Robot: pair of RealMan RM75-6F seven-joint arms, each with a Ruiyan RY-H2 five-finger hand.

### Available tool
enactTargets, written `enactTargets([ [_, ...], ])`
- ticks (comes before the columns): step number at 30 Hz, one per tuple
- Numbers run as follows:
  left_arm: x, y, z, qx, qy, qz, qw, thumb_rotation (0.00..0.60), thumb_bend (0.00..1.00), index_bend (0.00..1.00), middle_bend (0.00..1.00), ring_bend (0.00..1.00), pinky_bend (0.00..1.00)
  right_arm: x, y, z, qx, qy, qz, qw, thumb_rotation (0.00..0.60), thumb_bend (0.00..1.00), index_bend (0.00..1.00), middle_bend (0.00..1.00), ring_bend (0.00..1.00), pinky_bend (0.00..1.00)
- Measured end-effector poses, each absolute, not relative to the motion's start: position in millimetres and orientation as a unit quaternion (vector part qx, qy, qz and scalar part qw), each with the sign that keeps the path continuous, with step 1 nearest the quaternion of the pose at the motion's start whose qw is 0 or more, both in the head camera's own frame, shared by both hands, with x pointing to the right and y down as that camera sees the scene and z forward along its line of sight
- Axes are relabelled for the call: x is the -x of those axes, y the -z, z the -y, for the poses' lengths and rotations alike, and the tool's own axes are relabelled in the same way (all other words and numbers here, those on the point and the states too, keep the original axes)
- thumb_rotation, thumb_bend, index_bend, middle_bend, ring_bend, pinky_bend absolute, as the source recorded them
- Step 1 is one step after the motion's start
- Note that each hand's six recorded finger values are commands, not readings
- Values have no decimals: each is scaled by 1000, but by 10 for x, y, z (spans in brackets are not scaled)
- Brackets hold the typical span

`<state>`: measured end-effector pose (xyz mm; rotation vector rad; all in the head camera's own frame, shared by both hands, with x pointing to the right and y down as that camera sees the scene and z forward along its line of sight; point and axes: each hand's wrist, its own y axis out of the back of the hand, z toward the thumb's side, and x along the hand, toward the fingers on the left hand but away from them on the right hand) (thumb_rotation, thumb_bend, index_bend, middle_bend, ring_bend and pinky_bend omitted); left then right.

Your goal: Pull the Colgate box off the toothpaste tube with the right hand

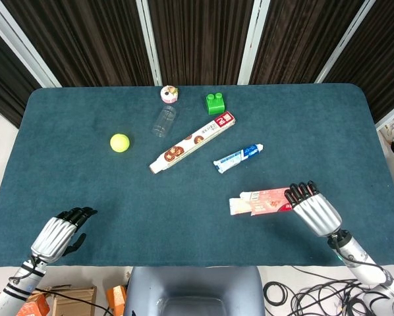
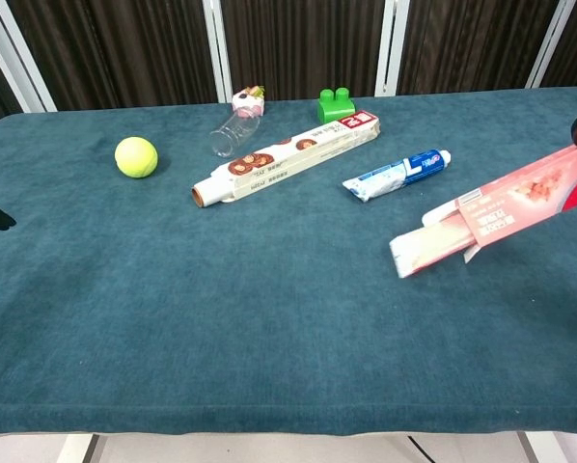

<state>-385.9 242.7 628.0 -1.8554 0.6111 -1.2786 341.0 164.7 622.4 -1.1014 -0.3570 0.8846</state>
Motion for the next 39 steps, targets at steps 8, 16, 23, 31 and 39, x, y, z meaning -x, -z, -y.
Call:
enactTargets([
  [8, 3845, -6296, -2435, 731, 505, -236, 393, 600, 456, 223, 230, 242, 438, -3465, -6056, -1614, 491, -399, 185, 752, 600, 337, 515, 476, 455, 542],
  [16, 3836, -6310, -2437, 732, 506, -233, 392, 600, 456, 222, 231, 242, 437, -3542, -5685, -1540, 489, -413, 248, 727, 600, 337, 520, 476, 455, 542],
  [23, 3820, -6314, -2443, 732, 506, -231, 394, 600, 457, 223, 231, 242, 438, -3553, -5526, -1576, 537, -440, 288, 660, 600, 337, 516, 476, 455, 542],
  [31, 3827, -6312, -2443, 733, 506, -231, 393, 600, 457, 223, 230, 242, 438, -3514, -5923, -1820, 679, -439, 315, 497, 600, 337, 476, 476, 445, 523],
  [39, 3829, -6305, -2444, 733, 505, -232, 391, 600, 457, 223, 231, 242, 438, -3550, -6481, -2204, 746, -455, 287, 391, 600, 337, 392, 442, 362, 361],
])
